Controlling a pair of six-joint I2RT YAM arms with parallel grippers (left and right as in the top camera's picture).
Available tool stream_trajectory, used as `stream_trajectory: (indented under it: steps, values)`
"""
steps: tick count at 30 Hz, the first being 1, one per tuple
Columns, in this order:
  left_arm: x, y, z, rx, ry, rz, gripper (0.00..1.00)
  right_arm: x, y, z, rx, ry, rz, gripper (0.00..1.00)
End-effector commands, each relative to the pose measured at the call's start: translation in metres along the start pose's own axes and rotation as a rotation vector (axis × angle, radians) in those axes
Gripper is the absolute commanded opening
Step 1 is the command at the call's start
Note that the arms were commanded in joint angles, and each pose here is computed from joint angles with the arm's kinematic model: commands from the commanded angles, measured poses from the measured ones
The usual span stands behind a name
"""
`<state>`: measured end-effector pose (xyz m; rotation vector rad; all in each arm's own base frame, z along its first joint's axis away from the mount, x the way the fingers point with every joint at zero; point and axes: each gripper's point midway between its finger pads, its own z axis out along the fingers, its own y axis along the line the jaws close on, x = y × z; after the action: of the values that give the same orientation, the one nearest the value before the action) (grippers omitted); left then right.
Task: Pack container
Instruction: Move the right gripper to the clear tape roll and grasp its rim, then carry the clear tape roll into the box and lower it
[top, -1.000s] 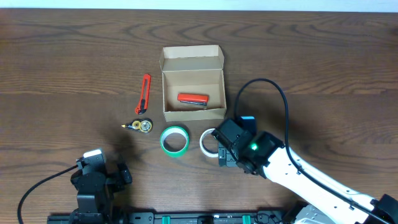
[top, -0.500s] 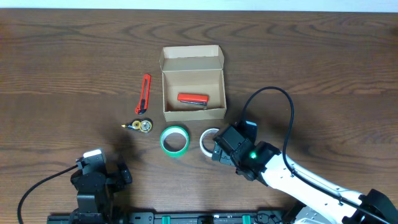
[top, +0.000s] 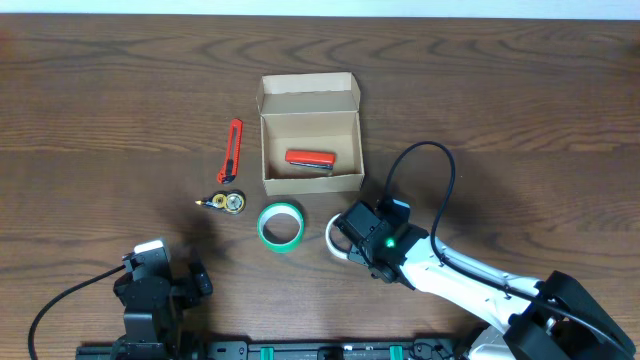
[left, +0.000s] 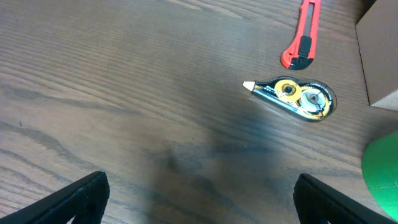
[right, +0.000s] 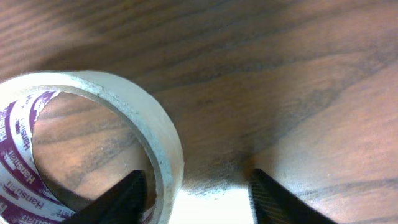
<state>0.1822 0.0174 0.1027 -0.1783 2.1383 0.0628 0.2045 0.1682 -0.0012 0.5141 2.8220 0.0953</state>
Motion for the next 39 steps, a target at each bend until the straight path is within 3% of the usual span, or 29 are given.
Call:
stream_trajectory:
  steps: [1,4,6,13,21,30,39]
  values:
    - [0.006,0.004,0.001,-0.019,0.019,0.01,0.95,0.001,-0.004,0.003,0.017,0.003,0.013,0.35]
    - [0.006,0.004,0.001,-0.019,0.019,0.01,0.95,0.002,-0.005,0.003,0.02,0.008,0.011,0.11]
    - [0.006,0.004,0.001,-0.019,0.019,0.01,0.95,0.003,-0.007,0.003,0.026,0.013,0.006,0.01]
    - [0.006,0.004,0.001,-0.019,0.019,0.01,0.96,0.008,-0.014,-0.01,0.05,0.047,-0.034,0.01]
    - [0.006,0.004,0.001,-0.019,0.019,0.01,0.95,-0.016,-0.003,-0.072,-0.018,-0.025,-0.135,0.01]
    - [0.006,0.004,0.001,-0.019,0.019,0.01,0.95,-0.105,0.046,-0.158,-0.11,-0.312,-0.583,0.01]
    - [0.006,0.004,0.001,-0.019,0.019,0.01,0.95,-0.204,0.092,-0.14,-0.079,-0.464,-0.865,0.01]
